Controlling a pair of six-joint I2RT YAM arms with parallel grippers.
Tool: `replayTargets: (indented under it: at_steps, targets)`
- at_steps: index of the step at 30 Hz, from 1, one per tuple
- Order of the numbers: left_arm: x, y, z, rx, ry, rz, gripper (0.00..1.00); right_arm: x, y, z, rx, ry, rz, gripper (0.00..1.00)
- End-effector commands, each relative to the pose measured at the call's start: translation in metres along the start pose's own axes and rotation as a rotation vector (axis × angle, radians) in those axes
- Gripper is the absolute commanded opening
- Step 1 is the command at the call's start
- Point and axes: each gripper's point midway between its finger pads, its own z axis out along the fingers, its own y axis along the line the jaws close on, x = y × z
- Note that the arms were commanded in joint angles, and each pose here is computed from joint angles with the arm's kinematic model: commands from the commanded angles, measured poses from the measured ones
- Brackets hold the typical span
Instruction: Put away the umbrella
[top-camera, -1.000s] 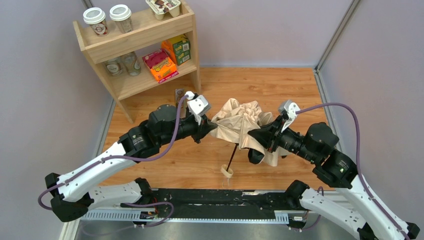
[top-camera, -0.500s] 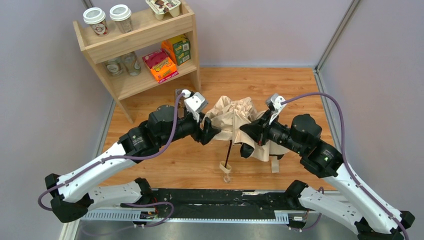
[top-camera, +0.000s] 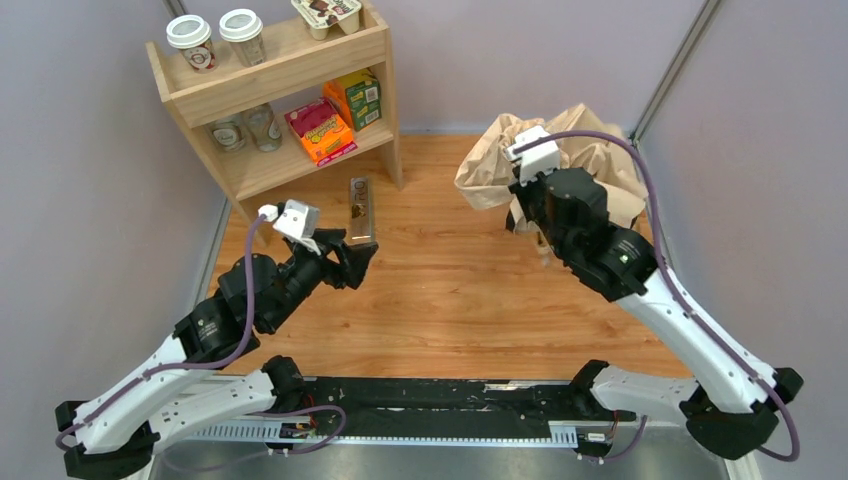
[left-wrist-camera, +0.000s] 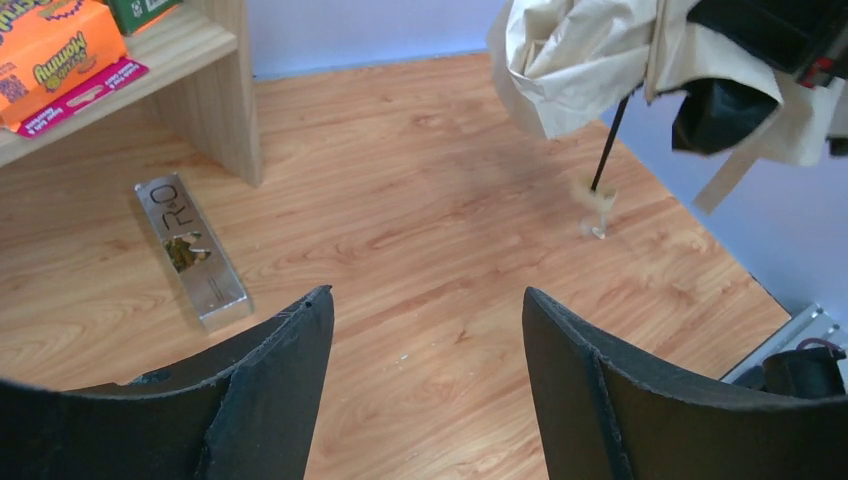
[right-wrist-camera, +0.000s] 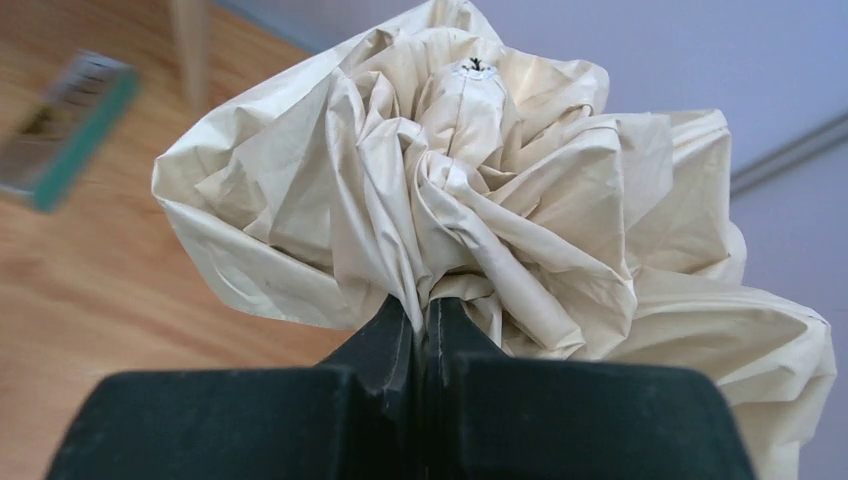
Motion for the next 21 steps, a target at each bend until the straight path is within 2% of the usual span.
replayTargets:
  at_steps: [1, 6, 9, 15, 18, 21]
  targets:
    - [0.006, -0.001, 0.006, -0.009, 0.000, -0.043, 0.75, -0.035, -0.071, 0.014, 0.395, 0.017, -0.361, 0.00]
    - [0.024, -0.006, 0.001, 0.036, 0.020, -0.112, 0.74, -0.023, -0.058, 0.069, 0.457, 0.133, -0.644, 0.00]
    - [0.032, -0.002, -0.007, 0.038, 0.018, -0.144, 0.74, -0.001, -0.034, 0.095, 0.399, 0.156, -0.689, 0.00]
    - [0.046, 0.022, -0.030, -0.016, -0.003, -0.187, 0.73, 0.099, 0.045, 0.129, 0.247, 0.289, -0.802, 0.00]
    - [0.048, 0.032, -0.039, -0.041, -0.016, -0.193, 0.73, 0.141, 0.079, 0.125, 0.194, 0.359, -0.824, 0.00]
    - [0.051, 0.038, -0.045, -0.056, -0.020, -0.189, 0.73, 0.181, 0.114, 0.115, 0.047, 0.420, -0.766, 0.00]
